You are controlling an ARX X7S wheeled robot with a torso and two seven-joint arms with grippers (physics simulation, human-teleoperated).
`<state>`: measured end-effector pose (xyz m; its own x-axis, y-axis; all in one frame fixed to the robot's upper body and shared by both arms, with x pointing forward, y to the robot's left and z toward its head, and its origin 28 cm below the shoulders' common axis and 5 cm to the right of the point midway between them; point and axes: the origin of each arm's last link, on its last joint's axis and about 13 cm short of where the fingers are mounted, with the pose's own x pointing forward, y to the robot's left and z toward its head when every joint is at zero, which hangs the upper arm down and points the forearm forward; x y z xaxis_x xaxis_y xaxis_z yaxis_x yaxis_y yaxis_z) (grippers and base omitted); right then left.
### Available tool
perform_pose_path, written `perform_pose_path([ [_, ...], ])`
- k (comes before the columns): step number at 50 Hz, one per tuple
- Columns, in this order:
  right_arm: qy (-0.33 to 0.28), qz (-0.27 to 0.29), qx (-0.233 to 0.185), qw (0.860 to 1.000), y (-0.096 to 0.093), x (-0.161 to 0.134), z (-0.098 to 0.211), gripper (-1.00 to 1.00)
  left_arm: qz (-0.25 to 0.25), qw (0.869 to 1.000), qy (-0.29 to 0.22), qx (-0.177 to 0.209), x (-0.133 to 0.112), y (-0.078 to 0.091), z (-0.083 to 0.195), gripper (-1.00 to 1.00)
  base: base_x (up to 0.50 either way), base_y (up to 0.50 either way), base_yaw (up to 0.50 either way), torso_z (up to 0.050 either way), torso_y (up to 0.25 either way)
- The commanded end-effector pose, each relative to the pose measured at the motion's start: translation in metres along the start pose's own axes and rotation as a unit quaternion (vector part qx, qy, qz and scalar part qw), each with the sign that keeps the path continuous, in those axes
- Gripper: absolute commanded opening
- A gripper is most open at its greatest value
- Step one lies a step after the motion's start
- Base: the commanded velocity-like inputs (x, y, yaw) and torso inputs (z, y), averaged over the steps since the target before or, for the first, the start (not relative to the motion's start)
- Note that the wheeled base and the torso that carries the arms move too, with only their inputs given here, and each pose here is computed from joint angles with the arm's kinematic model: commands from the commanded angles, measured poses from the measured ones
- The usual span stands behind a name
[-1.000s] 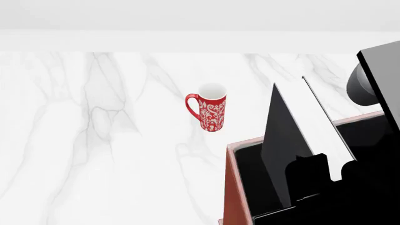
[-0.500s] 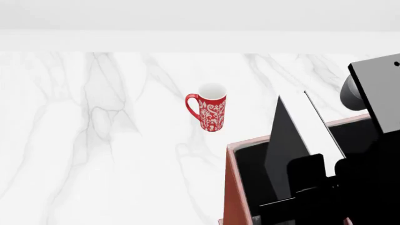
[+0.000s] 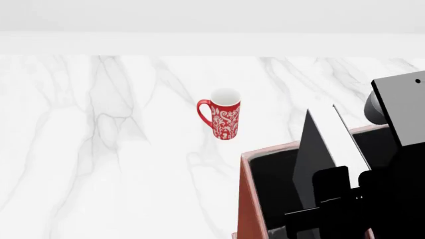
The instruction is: Pick up the book and place it in the left compartment of the caddy.
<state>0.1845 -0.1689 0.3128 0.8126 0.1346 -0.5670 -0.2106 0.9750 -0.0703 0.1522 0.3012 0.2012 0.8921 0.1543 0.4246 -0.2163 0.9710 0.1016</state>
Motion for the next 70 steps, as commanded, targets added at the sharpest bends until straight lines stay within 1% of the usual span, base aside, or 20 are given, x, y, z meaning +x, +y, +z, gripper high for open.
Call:
perform_pose_path([
  [1, -0.015, -0.018, -0.002, 1.0, -0.006, 0.006, -0.002, -1.0, 0.0, 1.0, -0.001, 0.0, 0.0, 0.0, 0.0, 1.0, 0.0, 0.0, 0.0, 0.0, 0.0],
  [10, -0.005, -0.025, -0.001, 1.0, -0.007, 0.016, -0.011, -1.0, -0.001, 1.0, -0.001, 0.001, -0.001, 0.0, 0.0, 1.0, 0.0, 0.0, 0.0, 0.0, 0.001],
  [46, 0.009, -0.03, -0.003, 1.0, -0.01, 0.04, -0.025, -1.0, -0.003, 1.0, -0.002, 0.001, -0.002, -0.001, 0.001, 1.0, 0.0, 0.0, 0.0, 0.0, 0.001],
  [70, 0.014, -0.016, 0.015, 1.0, -0.01, 0.057, -0.04, -1.0, -0.004, 1.0, -0.002, 0.002, -0.002, -0.001, 0.001, 1.0, 0.0, 0.0, 0.0, 0.0, 0.001],
])
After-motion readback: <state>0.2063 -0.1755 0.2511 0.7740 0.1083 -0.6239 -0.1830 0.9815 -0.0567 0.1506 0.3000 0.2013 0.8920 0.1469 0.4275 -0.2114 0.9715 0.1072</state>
